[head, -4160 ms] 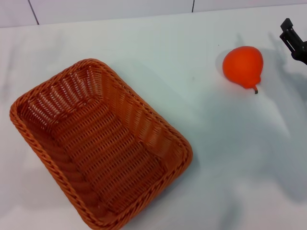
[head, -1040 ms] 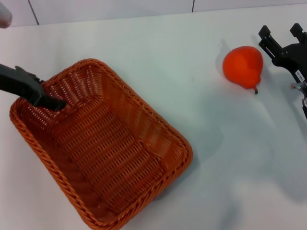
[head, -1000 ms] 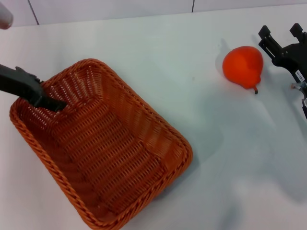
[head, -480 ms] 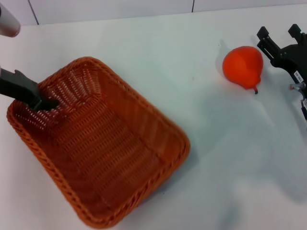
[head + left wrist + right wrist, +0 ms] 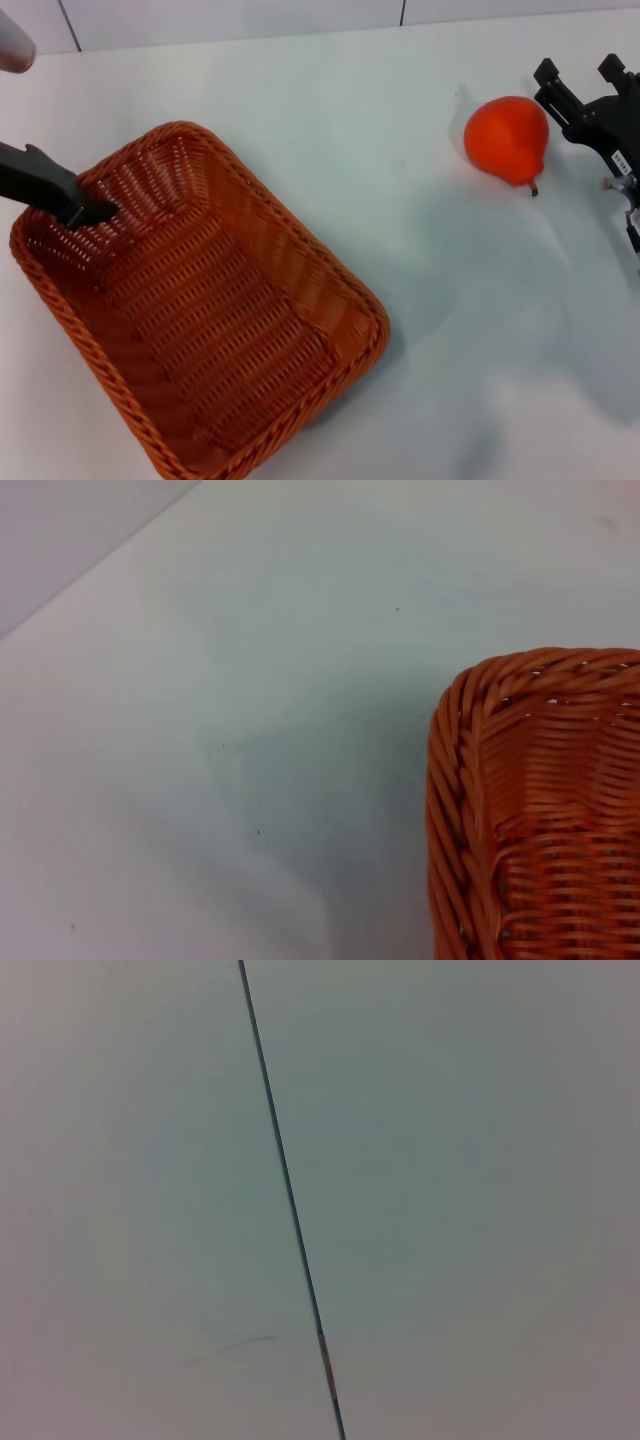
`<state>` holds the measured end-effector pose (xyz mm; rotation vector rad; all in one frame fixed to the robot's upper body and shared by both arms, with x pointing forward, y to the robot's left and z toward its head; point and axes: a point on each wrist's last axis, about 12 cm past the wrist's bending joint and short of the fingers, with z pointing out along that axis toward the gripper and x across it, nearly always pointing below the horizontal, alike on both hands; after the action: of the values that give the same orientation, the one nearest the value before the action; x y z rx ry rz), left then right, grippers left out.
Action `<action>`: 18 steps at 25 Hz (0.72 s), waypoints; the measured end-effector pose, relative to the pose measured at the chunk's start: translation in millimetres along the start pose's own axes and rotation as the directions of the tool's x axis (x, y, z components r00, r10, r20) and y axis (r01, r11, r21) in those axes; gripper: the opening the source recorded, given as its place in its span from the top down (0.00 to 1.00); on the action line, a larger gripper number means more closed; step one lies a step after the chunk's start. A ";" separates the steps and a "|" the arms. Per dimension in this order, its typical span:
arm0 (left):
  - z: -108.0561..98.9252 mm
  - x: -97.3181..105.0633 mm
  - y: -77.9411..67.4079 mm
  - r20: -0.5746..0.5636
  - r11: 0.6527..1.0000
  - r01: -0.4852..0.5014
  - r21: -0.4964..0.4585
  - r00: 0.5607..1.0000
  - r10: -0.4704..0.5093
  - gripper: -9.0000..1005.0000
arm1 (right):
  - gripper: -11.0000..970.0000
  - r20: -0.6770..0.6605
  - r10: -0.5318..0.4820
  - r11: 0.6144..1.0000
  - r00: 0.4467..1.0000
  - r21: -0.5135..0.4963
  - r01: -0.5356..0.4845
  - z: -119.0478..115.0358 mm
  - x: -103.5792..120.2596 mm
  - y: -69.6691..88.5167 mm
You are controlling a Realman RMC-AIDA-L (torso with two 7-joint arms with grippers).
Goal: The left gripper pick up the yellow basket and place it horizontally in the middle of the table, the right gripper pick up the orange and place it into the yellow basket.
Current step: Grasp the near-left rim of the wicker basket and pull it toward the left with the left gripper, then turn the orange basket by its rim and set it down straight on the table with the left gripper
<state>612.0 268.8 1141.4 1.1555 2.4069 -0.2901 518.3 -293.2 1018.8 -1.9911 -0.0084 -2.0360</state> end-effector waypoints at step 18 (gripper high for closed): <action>-40.8 4.8 30.7 0.080 0.897 0.442 0.033 0.893 -0.443 0.82 | 0.04 0.003 -0.002 1.000 1.000 0.016 0.002 2.1 0.1 -2.7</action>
<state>620.8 306.5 1175.0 0.5677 2.5698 -0.4888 519.8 -290.2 1019.5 -1.9851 -0.0278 -2.0284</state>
